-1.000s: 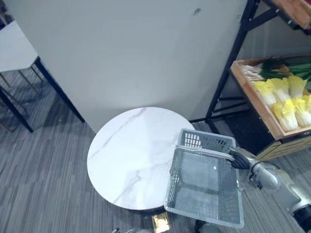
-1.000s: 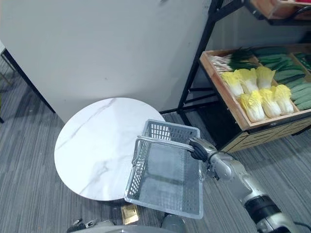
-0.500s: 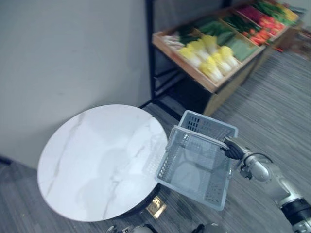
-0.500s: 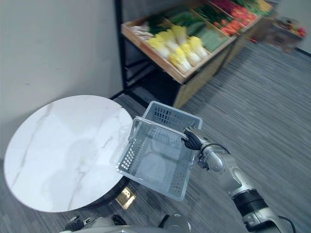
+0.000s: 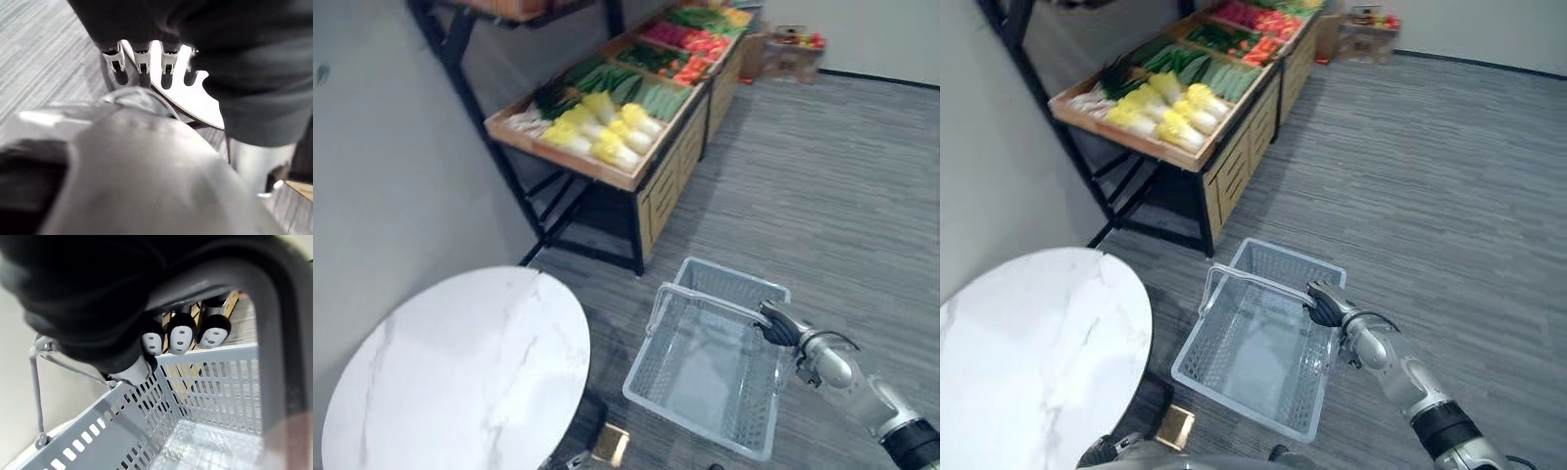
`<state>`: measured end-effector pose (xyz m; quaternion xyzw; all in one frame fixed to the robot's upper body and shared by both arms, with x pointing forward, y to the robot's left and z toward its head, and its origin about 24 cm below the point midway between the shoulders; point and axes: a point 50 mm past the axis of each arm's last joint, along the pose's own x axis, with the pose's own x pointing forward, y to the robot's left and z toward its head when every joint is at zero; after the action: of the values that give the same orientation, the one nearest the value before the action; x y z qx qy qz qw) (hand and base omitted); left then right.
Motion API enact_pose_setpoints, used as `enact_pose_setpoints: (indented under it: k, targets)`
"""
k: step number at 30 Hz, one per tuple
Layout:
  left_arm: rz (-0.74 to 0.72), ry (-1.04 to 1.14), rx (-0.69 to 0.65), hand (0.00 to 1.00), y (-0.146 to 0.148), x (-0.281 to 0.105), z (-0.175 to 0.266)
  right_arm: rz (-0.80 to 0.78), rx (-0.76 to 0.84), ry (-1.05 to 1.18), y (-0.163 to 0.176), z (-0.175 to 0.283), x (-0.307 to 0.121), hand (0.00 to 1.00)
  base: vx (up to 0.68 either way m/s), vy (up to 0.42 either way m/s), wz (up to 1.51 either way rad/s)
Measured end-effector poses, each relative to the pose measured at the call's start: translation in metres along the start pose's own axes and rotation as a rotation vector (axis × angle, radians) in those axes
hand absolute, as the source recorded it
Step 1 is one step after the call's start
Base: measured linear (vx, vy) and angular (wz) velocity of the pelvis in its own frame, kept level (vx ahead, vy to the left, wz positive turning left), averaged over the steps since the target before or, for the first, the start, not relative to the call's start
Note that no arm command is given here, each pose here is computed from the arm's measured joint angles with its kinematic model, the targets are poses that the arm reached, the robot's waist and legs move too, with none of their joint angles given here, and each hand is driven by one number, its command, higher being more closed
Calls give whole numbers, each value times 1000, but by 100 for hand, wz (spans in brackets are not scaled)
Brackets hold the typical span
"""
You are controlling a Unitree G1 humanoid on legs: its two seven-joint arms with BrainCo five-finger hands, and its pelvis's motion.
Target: Pick vegetable in the basket
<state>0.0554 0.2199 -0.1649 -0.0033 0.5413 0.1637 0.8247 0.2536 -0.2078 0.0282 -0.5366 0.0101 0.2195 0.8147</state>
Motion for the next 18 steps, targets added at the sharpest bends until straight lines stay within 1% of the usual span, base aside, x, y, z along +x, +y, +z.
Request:
enact_pose_setpoints:
  k: [4,6,8,11,13,18]
  targets:
    - [3,31,-10,0,0,-4,-12,-13,40,-5,-2,1,0,100,-35,139,-128]
    - [-1,33,-13,0,-2,-4,-14,-20,42,-4,-3,0,1,100,-33,206,-110]
    - [13,24,-19,0,3,-4,-12,-10,56,-15,0,3,2,100,-8,263,-94]
    - [22,23,-13,0,7,-3,-11,-7,70,-2,-3,-1,-1,100,22,252,-56]
    - [14,9,-8,0,5,-2,-6,-27,96,12,-4,-4,-7,100,55,168,-25]
    - [-6,1,15,0,1,-1,-2,-3,143,35,4,-10,-16,100,70,38,-30]
